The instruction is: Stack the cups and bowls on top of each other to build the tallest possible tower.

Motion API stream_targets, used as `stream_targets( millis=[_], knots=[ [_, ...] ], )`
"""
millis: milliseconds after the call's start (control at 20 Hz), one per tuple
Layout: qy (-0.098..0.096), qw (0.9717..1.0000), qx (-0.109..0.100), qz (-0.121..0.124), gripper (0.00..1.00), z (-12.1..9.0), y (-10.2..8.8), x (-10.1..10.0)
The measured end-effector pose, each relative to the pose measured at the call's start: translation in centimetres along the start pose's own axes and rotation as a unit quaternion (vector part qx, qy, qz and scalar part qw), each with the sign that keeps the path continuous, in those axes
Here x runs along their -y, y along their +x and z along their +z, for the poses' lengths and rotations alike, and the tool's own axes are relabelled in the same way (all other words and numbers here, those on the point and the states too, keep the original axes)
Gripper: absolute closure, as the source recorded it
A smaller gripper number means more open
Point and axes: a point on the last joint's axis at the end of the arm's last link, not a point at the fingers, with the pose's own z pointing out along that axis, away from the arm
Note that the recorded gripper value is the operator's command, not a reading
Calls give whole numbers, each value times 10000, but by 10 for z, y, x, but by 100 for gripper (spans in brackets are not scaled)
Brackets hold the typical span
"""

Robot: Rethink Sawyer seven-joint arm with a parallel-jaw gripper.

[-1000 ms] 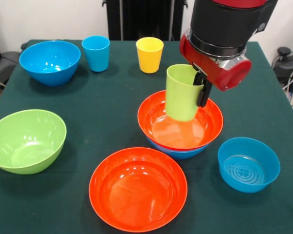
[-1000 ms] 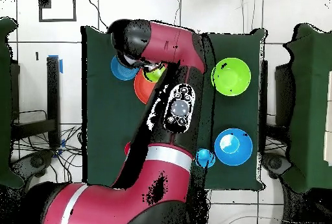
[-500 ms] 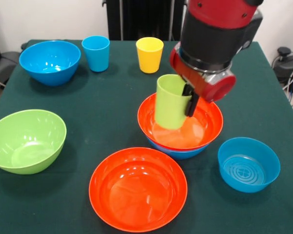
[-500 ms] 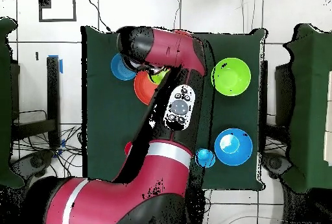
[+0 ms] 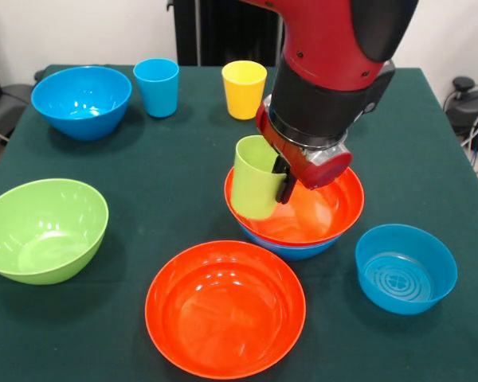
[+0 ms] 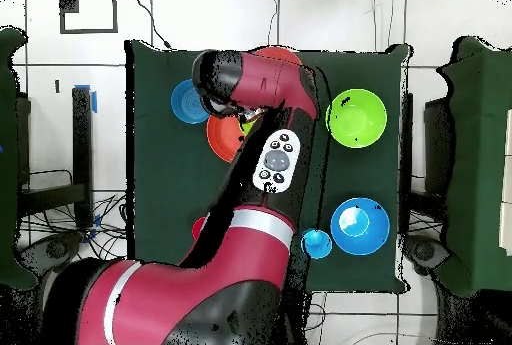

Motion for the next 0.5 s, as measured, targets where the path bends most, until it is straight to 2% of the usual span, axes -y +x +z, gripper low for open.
stream_targets(
  millis=[200, 500],
  knots=[
    [26, 10000, -3, 3, 100, 2, 1, 3],
    [-35, 10000, 67, 34, 100, 3, 1, 7]
  ],
)
